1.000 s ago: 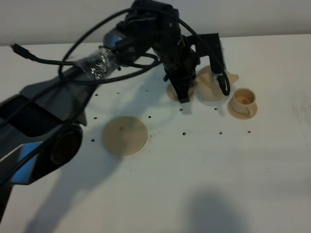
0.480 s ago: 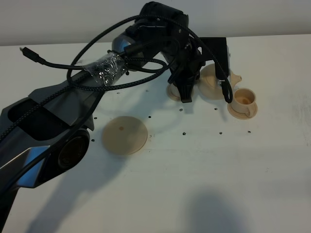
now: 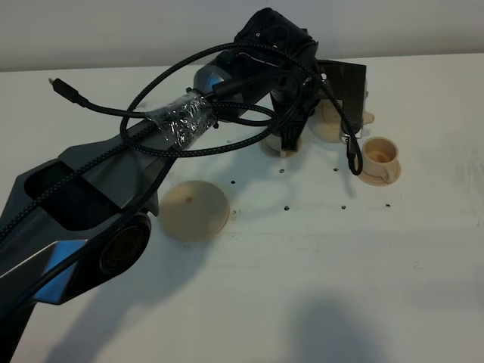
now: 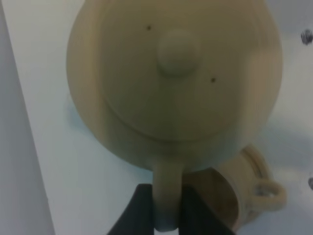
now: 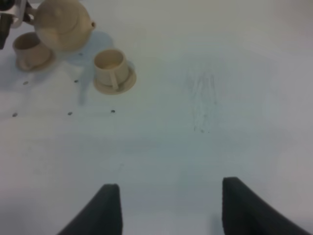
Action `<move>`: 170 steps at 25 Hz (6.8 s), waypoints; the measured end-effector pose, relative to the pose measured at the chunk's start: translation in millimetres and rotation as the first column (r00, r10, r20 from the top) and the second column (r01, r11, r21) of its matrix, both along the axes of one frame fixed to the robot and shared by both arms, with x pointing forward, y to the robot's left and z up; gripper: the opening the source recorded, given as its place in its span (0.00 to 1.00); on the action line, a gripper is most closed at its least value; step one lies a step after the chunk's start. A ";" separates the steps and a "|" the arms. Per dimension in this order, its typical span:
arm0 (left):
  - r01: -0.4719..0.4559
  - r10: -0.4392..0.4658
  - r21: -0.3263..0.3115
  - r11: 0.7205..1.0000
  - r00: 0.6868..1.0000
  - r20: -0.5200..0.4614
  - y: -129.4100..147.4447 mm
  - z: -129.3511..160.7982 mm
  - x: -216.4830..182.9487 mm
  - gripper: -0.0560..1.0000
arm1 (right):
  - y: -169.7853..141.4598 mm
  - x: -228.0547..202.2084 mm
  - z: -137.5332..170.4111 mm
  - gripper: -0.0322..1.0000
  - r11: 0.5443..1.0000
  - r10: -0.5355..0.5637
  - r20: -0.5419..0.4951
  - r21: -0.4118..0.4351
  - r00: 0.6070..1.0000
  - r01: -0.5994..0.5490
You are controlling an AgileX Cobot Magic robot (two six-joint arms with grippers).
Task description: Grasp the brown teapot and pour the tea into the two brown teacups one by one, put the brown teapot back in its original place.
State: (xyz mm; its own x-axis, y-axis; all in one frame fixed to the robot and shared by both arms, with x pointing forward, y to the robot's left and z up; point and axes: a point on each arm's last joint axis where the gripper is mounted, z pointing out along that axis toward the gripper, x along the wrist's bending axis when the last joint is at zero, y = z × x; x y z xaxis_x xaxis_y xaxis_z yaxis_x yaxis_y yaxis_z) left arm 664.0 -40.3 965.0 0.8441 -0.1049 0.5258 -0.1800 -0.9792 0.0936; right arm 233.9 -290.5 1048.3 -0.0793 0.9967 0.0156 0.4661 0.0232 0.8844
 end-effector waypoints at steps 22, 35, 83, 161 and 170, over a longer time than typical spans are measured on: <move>0.116 -0.119 0.025 0.993 0.984 0.136 -6.1 6.7 6.8 0.20 | 0.0 0.0 0.0 0.47 1.000 0.000 0.000 0.000 1.000 0.000; 0.154 -0.160 0.054 0.987 0.977 0.142 -7.1 1.6 7.8 0.20 | 0.0 0.0 0.0 0.47 1.000 0.000 0.000 0.000 1.000 0.000; 0.316 -0.368 0.221 0.923 0.892 0.262 -33.5 -11.7 -0.3 0.20 | 0.0 0.0 0.0 0.47 1.000 0.000 0.000 0.000 1.000 0.000; 0.386 -0.497 0.353 0.852 0.809 0.315 -38.2 -8.4 0.9 0.20 | 0.0 0.0 0.0 0.47 1.000 0.000 0.000 0.000 1.000 0.000; 0.387 -0.498 0.354 0.852 0.808 0.314 -38.2 -8.4 0.9 0.20 | 0.0 0.0 0.0 0.47 1.000 0.000 0.000 0.000 1.000 0.000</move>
State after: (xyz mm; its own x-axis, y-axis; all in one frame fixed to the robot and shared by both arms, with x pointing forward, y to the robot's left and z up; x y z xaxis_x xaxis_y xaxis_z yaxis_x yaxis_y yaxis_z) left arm 664.9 -78.5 956.5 0.4085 -0.5957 0.6915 -0.5657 -0.7598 -0.3204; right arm 233.9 -290.5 1048.3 -0.0793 0.9967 0.0156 0.4661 0.0232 0.8844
